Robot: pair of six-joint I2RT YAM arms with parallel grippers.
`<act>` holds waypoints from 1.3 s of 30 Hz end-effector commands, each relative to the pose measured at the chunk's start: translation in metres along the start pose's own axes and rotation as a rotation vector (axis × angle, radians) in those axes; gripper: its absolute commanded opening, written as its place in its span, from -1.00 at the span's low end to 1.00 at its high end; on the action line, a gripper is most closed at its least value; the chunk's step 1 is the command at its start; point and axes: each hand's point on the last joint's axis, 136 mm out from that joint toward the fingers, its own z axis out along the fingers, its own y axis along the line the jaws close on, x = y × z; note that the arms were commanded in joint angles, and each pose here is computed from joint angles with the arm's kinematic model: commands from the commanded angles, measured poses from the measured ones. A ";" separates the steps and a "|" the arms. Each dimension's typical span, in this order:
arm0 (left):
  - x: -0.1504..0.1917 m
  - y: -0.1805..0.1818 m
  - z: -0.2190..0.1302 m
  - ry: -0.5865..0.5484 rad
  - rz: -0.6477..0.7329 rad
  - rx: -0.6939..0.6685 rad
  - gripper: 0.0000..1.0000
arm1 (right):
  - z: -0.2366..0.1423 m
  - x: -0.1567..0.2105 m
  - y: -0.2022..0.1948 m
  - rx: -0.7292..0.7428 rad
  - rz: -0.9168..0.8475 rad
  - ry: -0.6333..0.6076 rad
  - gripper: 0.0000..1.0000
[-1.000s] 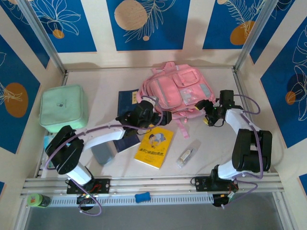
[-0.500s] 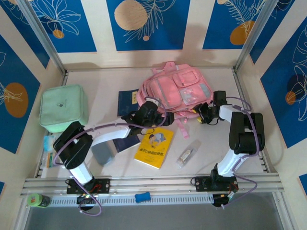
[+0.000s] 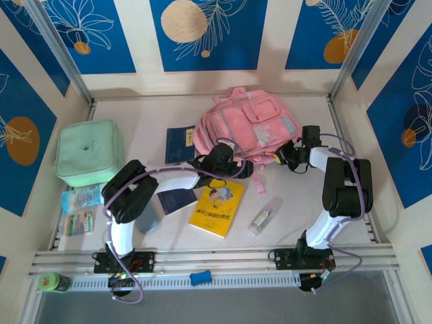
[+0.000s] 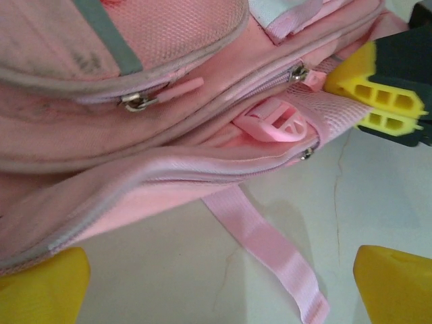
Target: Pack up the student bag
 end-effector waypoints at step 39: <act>0.011 -0.058 -0.046 0.081 0.251 -0.048 0.75 | -0.056 0.041 0.051 -0.152 0.116 -0.093 -1.00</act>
